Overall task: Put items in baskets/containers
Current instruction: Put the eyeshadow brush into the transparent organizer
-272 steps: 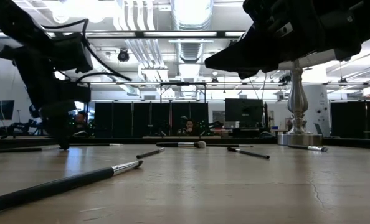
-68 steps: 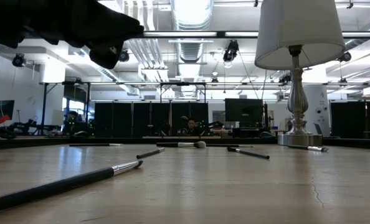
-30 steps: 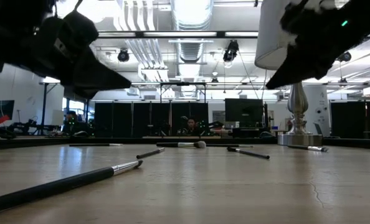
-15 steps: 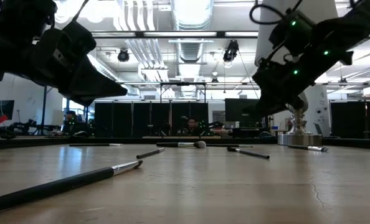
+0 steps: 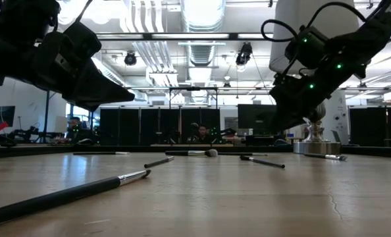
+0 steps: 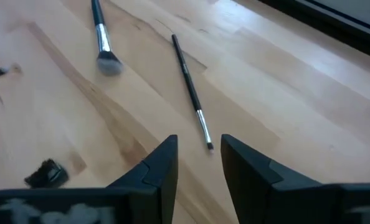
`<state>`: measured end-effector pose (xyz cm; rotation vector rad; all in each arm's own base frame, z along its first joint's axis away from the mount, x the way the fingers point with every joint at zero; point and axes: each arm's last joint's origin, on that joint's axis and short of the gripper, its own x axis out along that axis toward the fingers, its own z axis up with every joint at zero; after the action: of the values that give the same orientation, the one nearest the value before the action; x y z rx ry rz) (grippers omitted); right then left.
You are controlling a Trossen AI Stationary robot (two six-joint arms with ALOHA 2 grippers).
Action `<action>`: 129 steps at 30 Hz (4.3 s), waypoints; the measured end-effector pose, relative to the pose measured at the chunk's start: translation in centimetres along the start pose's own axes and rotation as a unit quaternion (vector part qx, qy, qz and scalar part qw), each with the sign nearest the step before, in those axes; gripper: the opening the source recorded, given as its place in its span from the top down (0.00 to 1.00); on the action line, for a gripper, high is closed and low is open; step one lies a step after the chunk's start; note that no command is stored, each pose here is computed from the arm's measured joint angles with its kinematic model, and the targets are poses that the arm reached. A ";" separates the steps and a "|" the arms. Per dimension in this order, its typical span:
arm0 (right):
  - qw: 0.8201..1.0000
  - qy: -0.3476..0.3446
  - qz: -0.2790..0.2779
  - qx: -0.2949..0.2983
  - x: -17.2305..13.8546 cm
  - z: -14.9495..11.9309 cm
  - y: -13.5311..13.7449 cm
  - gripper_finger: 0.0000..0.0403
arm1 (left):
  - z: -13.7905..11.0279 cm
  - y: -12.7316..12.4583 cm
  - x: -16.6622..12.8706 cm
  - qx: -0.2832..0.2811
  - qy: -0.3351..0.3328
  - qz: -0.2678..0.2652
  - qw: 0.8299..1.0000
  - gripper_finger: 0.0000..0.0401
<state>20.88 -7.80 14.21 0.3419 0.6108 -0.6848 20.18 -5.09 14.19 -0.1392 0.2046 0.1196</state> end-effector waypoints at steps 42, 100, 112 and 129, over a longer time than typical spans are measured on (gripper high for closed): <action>0.990 0.059 0.102 -0.082 2.1 -0.7 4.0 0.98 | 0.4 -0.8 1.3 -0.001 0.065 -0.001 0.998 0.99; 0.960 -0.001 0.206 -0.190 -0.9 -1.4 21.1 0.98 | -1.4 -4.4 10.3 0.167 0.192 0.061 0.965 0.96; 0.959 -0.024 0.199 -0.198 -3.9 0.6 20.3 0.94 | -0.1 -4.1 8.6 0.137 0.159 0.056 0.976 0.98; 0.935 -0.203 0.262 -0.124 -7.4 -2.7 16.5 0.88 | 1.2 -3.3 5.3 0.033 -0.017 -0.036 0.999 0.98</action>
<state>26.40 9.20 18.36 0.1085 0.1862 -0.1478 26.02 -7.58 14.65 -0.0783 0.1702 0.0434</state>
